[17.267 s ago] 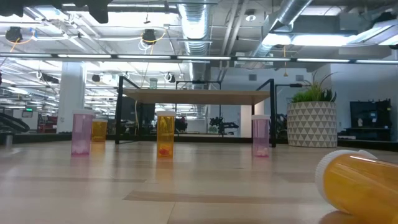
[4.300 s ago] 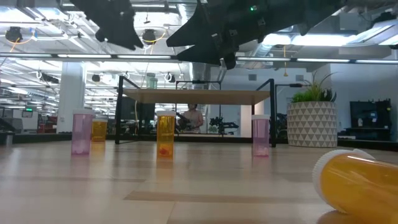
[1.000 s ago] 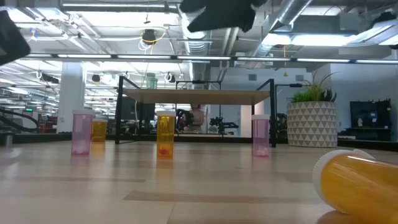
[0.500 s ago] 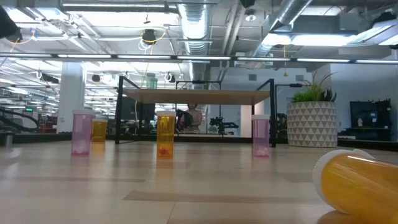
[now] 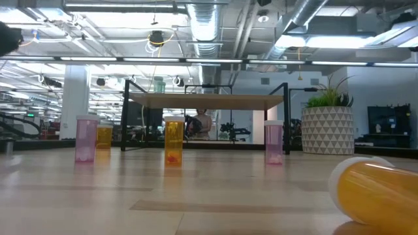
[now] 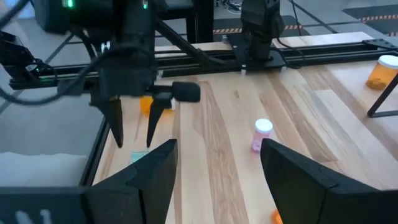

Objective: Pick and place medicine bottles onto shelf by color
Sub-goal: Put the blue pill bottle on the shelf aligned with the other blue pill bottles

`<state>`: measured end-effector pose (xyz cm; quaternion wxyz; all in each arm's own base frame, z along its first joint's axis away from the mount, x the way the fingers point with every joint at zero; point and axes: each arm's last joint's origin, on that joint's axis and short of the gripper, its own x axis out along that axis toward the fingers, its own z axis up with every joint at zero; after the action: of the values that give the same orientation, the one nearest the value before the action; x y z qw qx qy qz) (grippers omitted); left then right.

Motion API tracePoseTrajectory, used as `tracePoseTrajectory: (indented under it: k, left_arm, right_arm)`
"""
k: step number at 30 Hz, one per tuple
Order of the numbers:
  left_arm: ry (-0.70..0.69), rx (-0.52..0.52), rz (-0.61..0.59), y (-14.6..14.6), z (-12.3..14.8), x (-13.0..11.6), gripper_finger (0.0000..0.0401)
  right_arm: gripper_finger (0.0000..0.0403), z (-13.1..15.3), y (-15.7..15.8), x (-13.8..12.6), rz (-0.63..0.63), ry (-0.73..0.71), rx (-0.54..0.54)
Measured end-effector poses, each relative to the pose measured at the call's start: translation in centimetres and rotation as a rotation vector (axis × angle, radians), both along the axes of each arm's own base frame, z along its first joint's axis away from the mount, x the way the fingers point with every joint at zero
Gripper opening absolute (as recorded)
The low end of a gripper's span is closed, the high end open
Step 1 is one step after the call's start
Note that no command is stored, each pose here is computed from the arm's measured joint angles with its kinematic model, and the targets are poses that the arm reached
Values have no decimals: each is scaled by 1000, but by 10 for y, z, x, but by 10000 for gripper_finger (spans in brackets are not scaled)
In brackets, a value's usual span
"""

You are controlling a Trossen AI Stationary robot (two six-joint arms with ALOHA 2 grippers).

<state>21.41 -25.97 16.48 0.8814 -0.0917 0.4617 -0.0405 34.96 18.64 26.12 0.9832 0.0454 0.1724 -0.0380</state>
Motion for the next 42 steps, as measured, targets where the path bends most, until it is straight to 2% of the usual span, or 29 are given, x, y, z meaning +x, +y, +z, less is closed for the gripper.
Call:
tracePoseTrajectory:
  k: [5, 10, 18, 23, 31, 35, 42]
  left_arm:
    - [11, 32, -16, -3, -13, 2, 176]
    - [-26, 93, -71, -6, -13, 0, 176]
    - [-103, 212, -221, -14, -11, -9, 177]
    - [-149, 281, -319, -25, -21, -12, 177]
    - [-157, 406, -291, -21, -28, -10, 177]
    - [-111, 452, -291, -16, -31, -13, 177]
    - [7, 491, -209, -5, -35, -23, 177]
  right_arm:
    - [255, 0, 0, 0, 0, 0, 0]
    - [255, 0, 0, 0, 0, 0, 0]
    - [255, 0, 0, 0, -1, 0, -1]
    - [255, 0, 0, 0, -2, -1, 0]
    - [255, 0, -1, 0, -24, -5, -3]
    - [255, 0, -1, 0, -28, -2, -5]
    - [255, -1, -1, 0, -29, 2, -6]
